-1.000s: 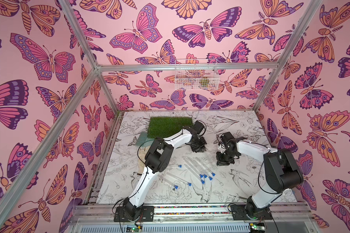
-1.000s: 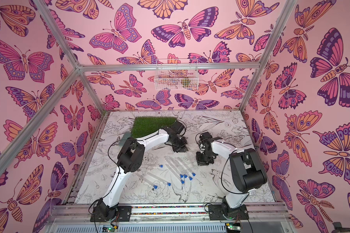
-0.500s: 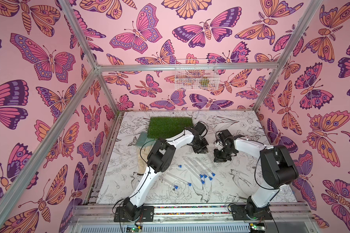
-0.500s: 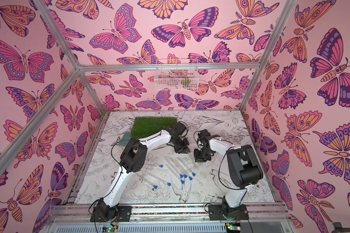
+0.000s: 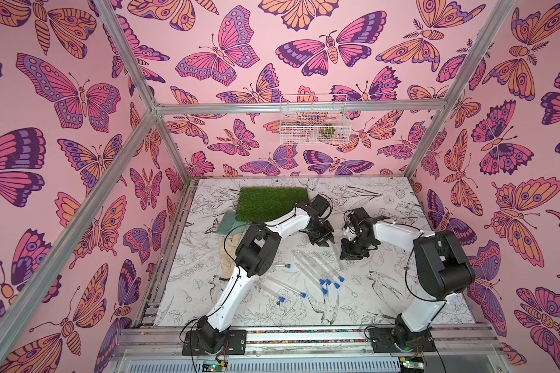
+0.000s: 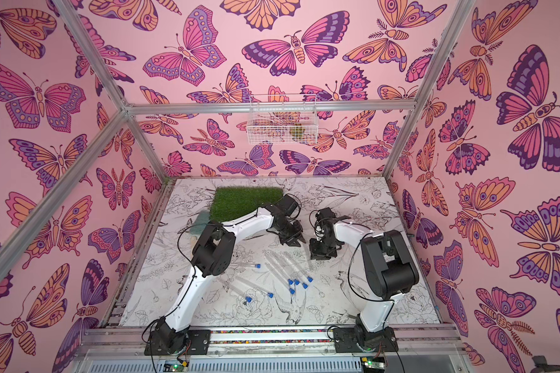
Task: Remove stoppers from test tubes
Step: Place the stopper at the center of the board.
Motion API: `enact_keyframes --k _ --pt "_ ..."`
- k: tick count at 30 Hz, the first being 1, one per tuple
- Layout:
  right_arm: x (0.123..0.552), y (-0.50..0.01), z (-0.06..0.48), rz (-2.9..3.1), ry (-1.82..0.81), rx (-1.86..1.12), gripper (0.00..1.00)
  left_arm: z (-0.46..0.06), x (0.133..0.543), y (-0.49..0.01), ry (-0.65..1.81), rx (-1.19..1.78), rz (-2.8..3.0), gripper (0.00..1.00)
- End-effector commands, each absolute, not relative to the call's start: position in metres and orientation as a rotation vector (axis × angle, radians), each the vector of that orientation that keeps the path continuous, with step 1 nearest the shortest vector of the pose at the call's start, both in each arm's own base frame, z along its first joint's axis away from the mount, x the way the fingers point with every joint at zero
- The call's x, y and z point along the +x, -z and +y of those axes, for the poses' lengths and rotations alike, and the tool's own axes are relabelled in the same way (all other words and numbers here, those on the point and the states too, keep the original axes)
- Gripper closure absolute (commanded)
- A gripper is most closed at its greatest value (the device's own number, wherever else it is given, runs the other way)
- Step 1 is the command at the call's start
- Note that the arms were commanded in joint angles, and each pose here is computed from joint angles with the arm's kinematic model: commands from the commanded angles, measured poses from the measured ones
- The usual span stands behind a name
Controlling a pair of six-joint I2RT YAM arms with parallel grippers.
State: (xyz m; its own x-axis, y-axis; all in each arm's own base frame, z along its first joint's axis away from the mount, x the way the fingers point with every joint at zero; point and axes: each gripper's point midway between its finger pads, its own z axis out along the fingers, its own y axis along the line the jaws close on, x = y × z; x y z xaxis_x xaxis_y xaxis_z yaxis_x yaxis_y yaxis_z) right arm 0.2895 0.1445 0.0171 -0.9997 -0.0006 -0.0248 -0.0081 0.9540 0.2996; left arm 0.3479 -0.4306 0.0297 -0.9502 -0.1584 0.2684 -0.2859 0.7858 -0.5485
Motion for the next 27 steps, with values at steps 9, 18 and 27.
enact_keyframes --k 9,18,27 --pt "0.290 -0.033 0.147 3.063 -0.468 -0.046 0.55 -0.424 0.343 -0.035 -0.864 0.344 -2.782 0.69" --pt "0.291 -0.090 0.149 2.933 -0.525 -0.017 0.49 -0.417 0.338 -0.047 -0.875 0.325 -2.789 0.69" --pt "0.266 -0.100 0.159 2.879 -0.614 -0.061 0.39 -0.401 0.323 -0.073 -0.823 0.282 -2.828 0.66"
